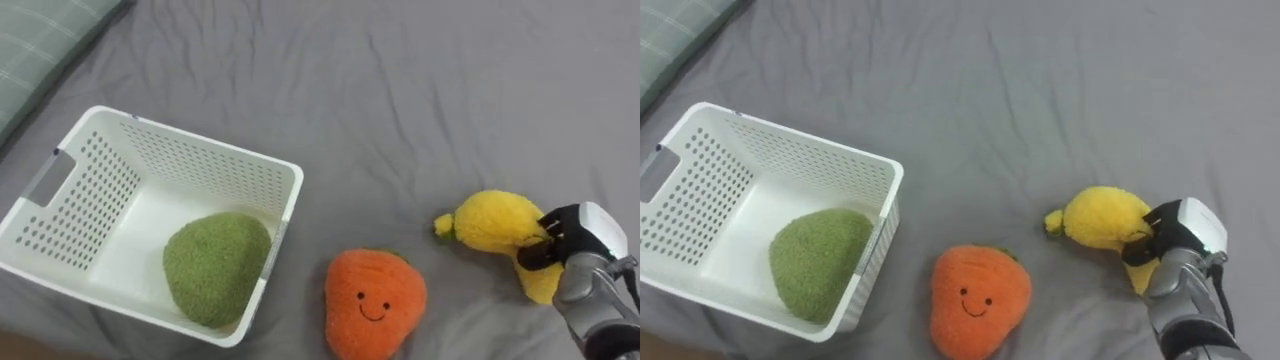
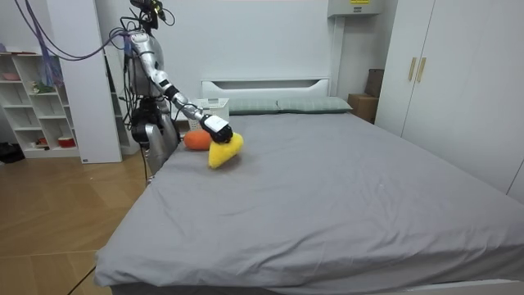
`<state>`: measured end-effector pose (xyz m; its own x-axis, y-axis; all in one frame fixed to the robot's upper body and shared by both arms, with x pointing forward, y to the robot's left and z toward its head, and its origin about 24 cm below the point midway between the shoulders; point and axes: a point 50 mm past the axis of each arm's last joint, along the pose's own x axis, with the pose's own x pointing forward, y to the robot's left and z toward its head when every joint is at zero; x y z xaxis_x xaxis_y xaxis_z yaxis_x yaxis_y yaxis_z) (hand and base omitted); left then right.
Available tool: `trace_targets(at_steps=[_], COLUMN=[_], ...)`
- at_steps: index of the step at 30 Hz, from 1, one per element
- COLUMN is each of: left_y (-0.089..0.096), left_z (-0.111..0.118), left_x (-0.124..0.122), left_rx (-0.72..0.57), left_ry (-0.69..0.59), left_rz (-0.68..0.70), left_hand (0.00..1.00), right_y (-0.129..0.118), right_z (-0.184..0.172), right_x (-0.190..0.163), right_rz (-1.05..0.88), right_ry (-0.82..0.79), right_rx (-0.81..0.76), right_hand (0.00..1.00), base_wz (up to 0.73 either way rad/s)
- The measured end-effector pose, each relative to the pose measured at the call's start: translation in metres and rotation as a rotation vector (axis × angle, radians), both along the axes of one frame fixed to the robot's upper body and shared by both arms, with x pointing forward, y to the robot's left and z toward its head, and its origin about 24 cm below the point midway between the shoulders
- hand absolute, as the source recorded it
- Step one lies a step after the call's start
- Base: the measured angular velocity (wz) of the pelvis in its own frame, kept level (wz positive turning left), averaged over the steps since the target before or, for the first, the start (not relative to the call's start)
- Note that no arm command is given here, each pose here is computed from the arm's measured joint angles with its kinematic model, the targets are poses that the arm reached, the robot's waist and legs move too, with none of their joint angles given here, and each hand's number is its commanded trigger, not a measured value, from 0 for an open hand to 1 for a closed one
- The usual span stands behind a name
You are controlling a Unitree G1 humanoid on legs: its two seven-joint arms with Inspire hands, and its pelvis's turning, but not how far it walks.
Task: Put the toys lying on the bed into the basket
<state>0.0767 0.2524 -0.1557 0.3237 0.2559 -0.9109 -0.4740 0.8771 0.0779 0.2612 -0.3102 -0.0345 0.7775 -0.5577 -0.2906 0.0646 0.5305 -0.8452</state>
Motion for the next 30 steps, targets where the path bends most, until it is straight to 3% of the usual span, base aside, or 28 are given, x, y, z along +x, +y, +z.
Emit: trace_targets(at_steps=[5,16,24,30], left_y=[0.005,-0.007,-0.009,-0.018], left_z=[0.001,-0.003,-0.003,-0.004], left_x=[-0.01,-0.014,-0.012,-0.008], left_rx=[0.005,-0.019,-0.016,-0.032], left_ry=[-0.011,-0.006,-0.009,-0.012], left_rz=[0.058,0.062,0.057,0.014], left_hand=[0.0,0.0,0.0,0.0], right_y=[0.018,0.062,0.082,0.124], right_z=[0.038,0.105,0.129,0.154], right_x=[0.009,0.018,0.02,0.017], right_rz=[0.094,0.321,0.424,0.638], right_ry=[-0.241,-0.533,-0.602,-0.641], right_rx=[0.0,-0.021,0.051,0.11], right_hand=[1.0,1.0,1.0,1.0], base_wz=[-0.14,-0.02,-0.03,0.03])
